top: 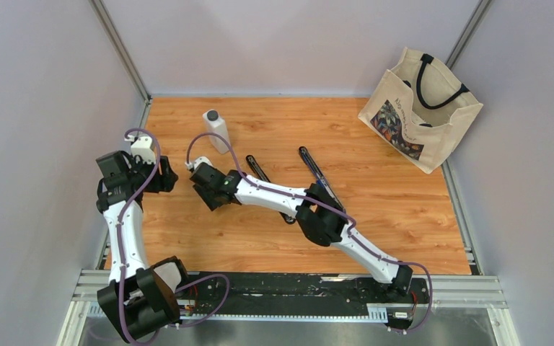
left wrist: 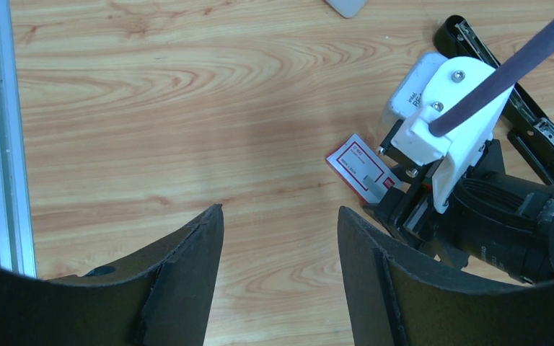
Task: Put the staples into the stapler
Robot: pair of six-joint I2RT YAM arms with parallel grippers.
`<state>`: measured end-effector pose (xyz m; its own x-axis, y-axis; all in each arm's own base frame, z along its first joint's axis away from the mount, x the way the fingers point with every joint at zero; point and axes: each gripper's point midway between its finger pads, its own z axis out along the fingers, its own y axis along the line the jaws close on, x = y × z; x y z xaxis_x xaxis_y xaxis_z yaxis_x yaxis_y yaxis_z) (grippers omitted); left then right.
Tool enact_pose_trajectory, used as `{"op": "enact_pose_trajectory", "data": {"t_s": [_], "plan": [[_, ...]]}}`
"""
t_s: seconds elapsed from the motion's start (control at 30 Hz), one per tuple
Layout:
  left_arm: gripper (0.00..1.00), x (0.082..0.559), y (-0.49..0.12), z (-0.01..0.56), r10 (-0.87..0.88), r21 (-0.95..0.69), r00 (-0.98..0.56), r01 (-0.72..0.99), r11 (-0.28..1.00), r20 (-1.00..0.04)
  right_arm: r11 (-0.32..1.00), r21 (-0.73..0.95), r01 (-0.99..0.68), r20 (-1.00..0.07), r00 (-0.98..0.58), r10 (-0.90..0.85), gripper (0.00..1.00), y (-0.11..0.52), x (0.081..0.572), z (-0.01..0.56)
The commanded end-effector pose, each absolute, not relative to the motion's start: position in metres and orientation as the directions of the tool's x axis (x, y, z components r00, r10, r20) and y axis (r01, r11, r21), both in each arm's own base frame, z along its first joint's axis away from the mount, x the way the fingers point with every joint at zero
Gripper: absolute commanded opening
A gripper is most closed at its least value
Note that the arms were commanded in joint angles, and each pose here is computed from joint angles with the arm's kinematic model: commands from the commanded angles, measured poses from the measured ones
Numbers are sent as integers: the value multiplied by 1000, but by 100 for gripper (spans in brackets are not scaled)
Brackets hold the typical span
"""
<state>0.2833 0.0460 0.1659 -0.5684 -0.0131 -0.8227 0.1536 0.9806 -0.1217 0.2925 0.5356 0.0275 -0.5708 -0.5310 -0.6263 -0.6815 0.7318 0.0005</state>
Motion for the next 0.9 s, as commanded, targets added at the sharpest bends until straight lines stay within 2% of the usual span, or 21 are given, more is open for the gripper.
{"op": "enact_pose_trajectory", "data": {"t_s": [0.0, 0.17, 0.37, 0.63, 0.87], "plan": [[67, 286, 43, 169, -32, -154, -559, 173, 973, -829, 703, -64, -708, -641, -511, -573, 49, 519, 293, 45], [66, 286, 24, 172, -56, -243, -574, 255, 936, -817, 639, -50, -767, -668, -450, -593, 49, 490, 287, 80], [66, 287, -20, 174, -113, -435, -608, 413, 800, -786, 520, 22, -854, -710, -379, -593, 48, 443, 271, 126], [66, 299, -81, 164, -42, -509, -644, 560, 654, -764, 453, 19, -891, -742, -317, -591, 48, 387, 263, 140], [66, 306, -105, 161, -12, -529, -640, 624, 576, -768, 400, 86, -913, -719, -334, -609, 44, 387, 244, 130]]}}
